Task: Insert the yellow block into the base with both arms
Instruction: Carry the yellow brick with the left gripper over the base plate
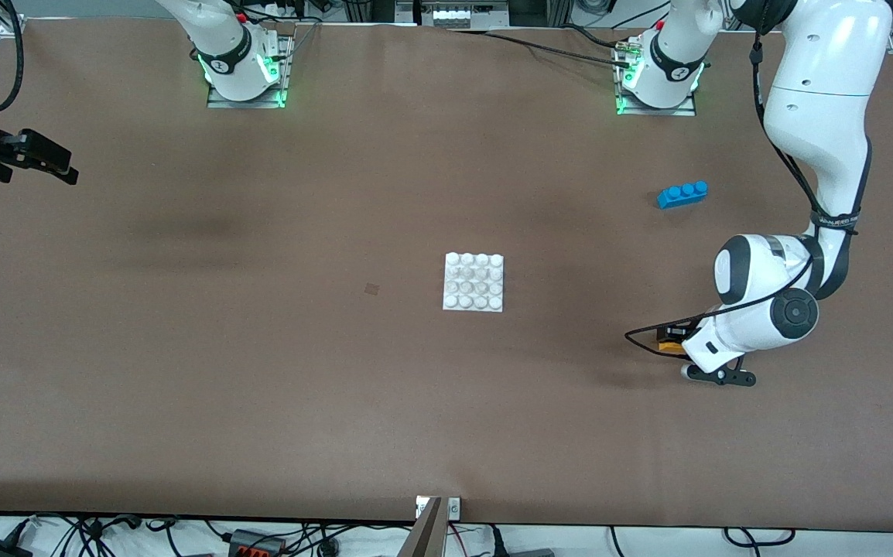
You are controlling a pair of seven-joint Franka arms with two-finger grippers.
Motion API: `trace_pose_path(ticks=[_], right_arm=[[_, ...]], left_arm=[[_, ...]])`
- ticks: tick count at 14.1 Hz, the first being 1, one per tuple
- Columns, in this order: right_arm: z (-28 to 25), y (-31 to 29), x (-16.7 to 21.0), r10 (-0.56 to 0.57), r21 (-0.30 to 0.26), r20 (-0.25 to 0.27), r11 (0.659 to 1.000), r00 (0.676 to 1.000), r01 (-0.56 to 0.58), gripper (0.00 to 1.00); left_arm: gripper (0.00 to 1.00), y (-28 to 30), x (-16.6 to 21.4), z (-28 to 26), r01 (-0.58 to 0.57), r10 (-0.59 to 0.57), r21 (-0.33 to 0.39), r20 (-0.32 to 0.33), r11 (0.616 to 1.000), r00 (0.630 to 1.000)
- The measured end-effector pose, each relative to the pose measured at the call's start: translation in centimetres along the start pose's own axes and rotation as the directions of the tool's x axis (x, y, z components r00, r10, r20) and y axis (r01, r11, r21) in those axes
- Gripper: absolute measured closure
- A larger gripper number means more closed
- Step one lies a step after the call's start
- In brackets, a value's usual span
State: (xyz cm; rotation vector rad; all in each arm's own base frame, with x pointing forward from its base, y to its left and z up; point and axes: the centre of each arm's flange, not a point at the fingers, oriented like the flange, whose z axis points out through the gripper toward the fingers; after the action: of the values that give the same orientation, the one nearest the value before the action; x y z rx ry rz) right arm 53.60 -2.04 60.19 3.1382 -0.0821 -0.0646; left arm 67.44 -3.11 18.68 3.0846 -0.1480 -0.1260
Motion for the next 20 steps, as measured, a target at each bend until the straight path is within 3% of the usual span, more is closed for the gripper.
trace_pose_path(ticks=[4,10,13,14,17,20], right_arm=[[-0.4,-0.6,-0.1,0.014,0.0,-0.008,1.0,1.0,-0.014,0.0],[-0.6,-0.6,-0.1,0.023,0.0,-0.01,1.0,1.0,-0.023,0.0],[0.1,1.2,-0.9,0.066,-0.002,0.067,0.998,0.996,-0.066,0.0],[0.1,1.6,-0.9,0.073,-0.002,0.071,0.997,0.995,-0.073,0.0],[-2.5,1.4,-0.6,0.074,0.002,0.005,0.997,0.997,-0.074,0.0],[-5.2,1.3,0.0,0.073,0.006,-0.062,0.997,0.995,-0.073,0.0]], left_arm=[[0.31,1.8,0.0,-0.2,-0.007,0.007,-0.013,0.01,1.0,1.0],[0.31,15.0,-1.8,-6.4,-0.085,0.09,-0.088,0.057,0.992,0.994],[0.31,22.6,-3.8,-7.6,-0.041,0.051,-0.121,0.08,0.992,0.996],[0.31,25.1,-4.6,-7.6,-0.021,0.033,-0.13,0.09,0.991,0.995],[0.31,30.5,-6.5,-7.6,0.002,0.01,-0.144,0.082,0.99,0.997],[0.31,34.9,-8.4,-7.1,-0.004,0.006,-0.061,0.024,0.998,1.0]])
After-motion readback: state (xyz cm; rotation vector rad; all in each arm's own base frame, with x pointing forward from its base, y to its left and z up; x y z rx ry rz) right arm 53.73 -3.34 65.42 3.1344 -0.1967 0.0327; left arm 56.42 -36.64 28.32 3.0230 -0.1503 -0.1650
